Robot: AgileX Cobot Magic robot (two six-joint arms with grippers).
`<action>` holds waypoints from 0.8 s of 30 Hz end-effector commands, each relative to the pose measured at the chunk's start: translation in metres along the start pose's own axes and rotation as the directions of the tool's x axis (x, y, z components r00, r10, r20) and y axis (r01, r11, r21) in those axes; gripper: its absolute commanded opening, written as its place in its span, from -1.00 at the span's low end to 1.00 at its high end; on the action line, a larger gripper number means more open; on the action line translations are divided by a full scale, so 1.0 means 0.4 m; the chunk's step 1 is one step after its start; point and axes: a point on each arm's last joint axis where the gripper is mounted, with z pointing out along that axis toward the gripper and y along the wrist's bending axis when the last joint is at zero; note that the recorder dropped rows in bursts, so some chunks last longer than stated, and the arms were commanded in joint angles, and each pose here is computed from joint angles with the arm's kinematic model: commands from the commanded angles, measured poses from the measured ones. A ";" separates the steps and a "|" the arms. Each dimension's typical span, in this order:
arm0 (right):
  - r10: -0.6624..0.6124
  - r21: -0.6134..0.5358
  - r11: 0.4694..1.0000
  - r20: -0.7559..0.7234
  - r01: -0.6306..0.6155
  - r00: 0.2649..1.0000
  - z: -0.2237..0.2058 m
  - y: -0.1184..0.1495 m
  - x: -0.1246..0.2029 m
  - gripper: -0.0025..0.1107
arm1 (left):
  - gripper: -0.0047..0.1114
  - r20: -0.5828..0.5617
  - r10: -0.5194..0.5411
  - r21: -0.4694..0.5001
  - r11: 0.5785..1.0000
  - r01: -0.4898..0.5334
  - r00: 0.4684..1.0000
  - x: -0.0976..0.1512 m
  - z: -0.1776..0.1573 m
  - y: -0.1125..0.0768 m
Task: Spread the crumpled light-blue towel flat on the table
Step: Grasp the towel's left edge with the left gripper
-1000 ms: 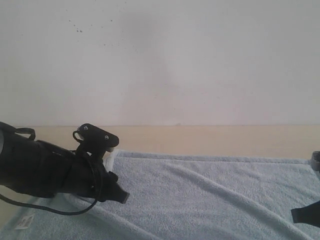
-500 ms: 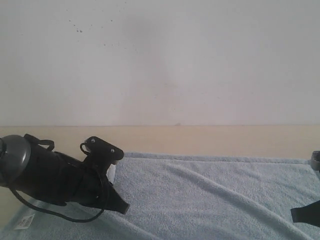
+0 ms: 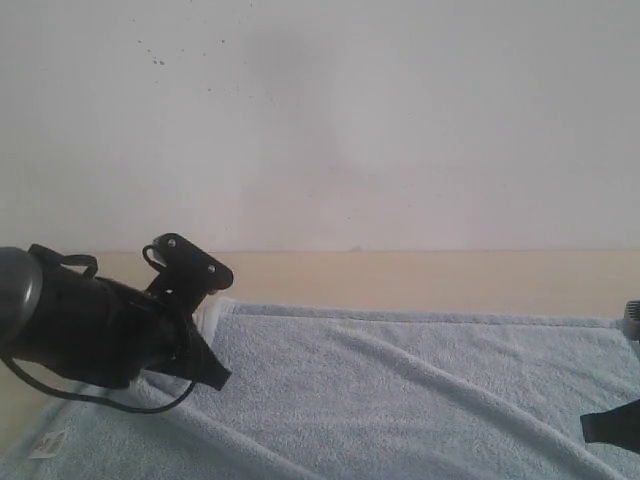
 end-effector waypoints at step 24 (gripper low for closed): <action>0.014 -0.021 1.000 0.033 -0.013 0.999 -0.005 0.004 -0.008 -0.96 | 0.10 -0.005 -0.125 0.131 0.984 0.124 0.992 -0.013 -0.026 0.033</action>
